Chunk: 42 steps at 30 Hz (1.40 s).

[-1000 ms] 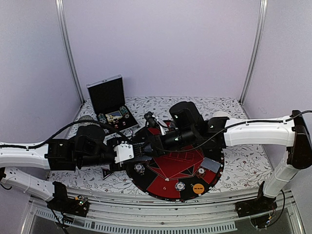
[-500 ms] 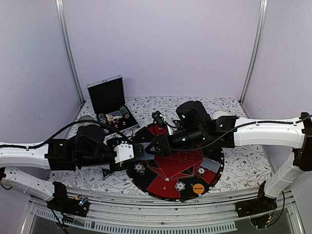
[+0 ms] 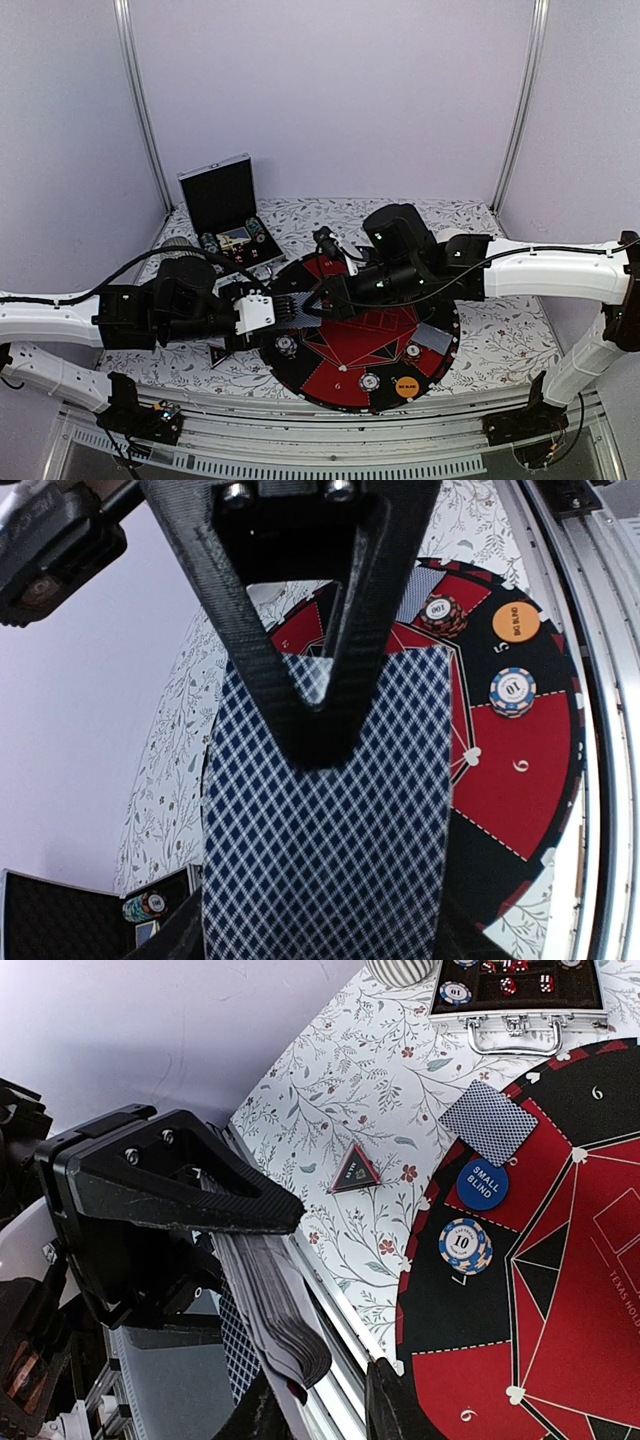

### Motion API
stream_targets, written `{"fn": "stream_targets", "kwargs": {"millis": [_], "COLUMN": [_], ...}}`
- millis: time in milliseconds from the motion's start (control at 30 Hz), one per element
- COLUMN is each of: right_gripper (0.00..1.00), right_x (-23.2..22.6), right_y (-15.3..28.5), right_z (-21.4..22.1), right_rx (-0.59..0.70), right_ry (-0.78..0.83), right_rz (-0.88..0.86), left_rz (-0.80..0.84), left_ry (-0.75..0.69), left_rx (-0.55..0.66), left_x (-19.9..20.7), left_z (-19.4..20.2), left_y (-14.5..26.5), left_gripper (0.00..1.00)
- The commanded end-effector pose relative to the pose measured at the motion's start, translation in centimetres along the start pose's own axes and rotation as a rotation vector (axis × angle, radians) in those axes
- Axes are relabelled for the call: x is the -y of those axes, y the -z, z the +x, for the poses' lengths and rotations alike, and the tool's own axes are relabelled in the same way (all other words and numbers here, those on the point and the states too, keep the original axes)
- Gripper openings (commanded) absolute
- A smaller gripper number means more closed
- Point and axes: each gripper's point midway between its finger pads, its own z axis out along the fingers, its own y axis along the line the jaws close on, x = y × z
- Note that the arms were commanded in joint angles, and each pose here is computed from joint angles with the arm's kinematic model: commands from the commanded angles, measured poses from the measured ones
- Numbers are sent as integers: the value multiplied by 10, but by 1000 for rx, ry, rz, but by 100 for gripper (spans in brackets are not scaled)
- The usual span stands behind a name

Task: Distribute texas hold em gaming equipment
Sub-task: Pick up the poker card from the face-down deck piles.

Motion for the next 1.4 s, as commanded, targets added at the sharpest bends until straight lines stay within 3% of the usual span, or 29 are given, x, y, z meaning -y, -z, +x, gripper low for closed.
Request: {"fn": "stream_targets", "kwargs": {"millis": [0,333,500,700,800,967,1100,1367], "right_gripper": [28,29,13,7,6,14,4,2], "right_x": [-9,-12,-14,-11,-10,-11,-13,-16], "right_y": [14,22,23,30,34,35,34,48], "right_z": [-9,-10,-10,-9,-8,-8,-8,-11], "right_rx": [17,26,23,28,28,29,23,48], "right_ry": [10,10,8,6,5,6,7,15], "right_rz": [-9,-10,-18,10,22,20,11,16], "left_rz": [-21,-19,-15,-18,-18,-18,-17,-11], "left_ry": [11,10,10,10,10,12,12,13], "left_rx": [1,-5,-7,-7,-5,0,-2,-2], "left_x": [-6,-6,-5,-6,-6,-7,-6,-5], "left_z": [1,2,3,3,2,1,2,2], "left_y": [-1,-3,-3,-3,-2,-2,-2,-2], "left_gripper": [56,56,56,56,56,56,56,56]}}
